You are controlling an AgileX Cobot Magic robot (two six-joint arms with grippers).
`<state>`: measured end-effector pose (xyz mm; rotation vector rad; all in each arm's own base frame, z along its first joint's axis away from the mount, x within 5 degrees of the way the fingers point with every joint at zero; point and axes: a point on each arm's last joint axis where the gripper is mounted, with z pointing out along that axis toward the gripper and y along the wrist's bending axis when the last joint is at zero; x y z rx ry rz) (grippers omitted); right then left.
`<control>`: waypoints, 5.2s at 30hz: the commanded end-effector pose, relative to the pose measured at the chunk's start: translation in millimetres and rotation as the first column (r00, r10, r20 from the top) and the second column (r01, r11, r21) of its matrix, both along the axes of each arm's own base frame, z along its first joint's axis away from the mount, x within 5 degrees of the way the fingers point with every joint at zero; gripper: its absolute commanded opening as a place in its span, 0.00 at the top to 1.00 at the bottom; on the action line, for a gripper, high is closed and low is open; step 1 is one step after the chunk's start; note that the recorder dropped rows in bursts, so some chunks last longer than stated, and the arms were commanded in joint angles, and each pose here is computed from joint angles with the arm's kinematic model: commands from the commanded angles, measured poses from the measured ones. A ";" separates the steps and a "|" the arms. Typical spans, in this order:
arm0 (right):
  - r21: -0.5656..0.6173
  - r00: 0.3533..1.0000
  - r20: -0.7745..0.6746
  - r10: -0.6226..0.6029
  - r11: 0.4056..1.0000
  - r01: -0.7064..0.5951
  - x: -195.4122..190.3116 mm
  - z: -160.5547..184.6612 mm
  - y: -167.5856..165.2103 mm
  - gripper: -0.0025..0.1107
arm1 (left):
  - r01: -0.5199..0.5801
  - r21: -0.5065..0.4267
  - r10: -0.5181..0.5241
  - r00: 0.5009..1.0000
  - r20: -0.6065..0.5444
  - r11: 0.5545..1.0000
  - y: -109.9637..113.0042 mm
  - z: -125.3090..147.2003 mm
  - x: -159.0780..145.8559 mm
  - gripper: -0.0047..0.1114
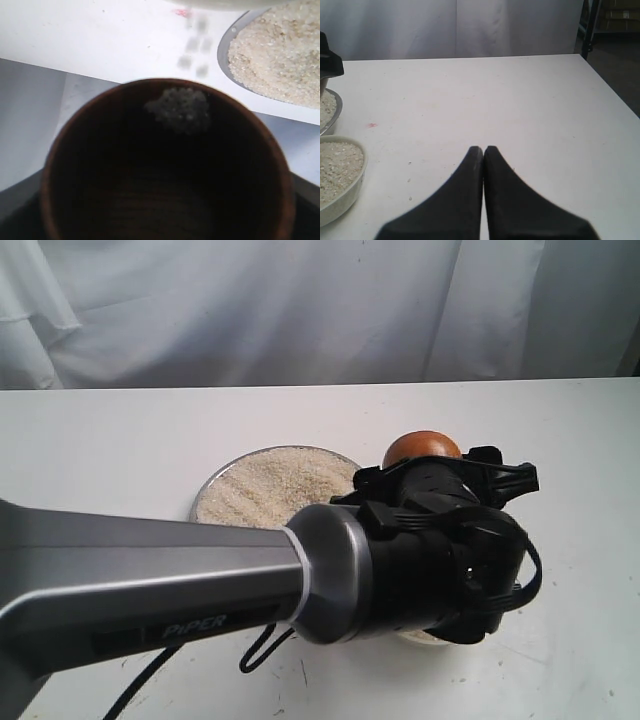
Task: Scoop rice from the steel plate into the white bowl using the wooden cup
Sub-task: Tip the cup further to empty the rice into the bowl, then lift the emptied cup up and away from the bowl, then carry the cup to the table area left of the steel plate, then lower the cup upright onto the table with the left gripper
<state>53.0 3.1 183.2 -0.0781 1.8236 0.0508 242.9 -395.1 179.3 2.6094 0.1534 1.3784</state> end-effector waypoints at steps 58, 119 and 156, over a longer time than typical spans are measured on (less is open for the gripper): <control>0.002 1.000 -0.002 0.001 1.000 -0.001 0.4 -0.9 0.2 0.98 | -0.544 -0.642 0.189 0.822 -0.537 0.540 37.1 64.5 13.0 0.96; 0.002 1.000 -0.002 0.001 1.000 -0.001 0.4 -0.9 0.2 0.98 | -0.573 -0.262 -0.014 0.431 -0.902 -0.777 313.2 58.7 -0.1 0.96; 0.002 1.000 -0.002 0.001 1.000 -0.001 0.4 -0.9 0.2 0.98 | -0.466 -0.155 -0.009 0.331 -0.944 -0.871 307.1 -74.2 80.5 0.96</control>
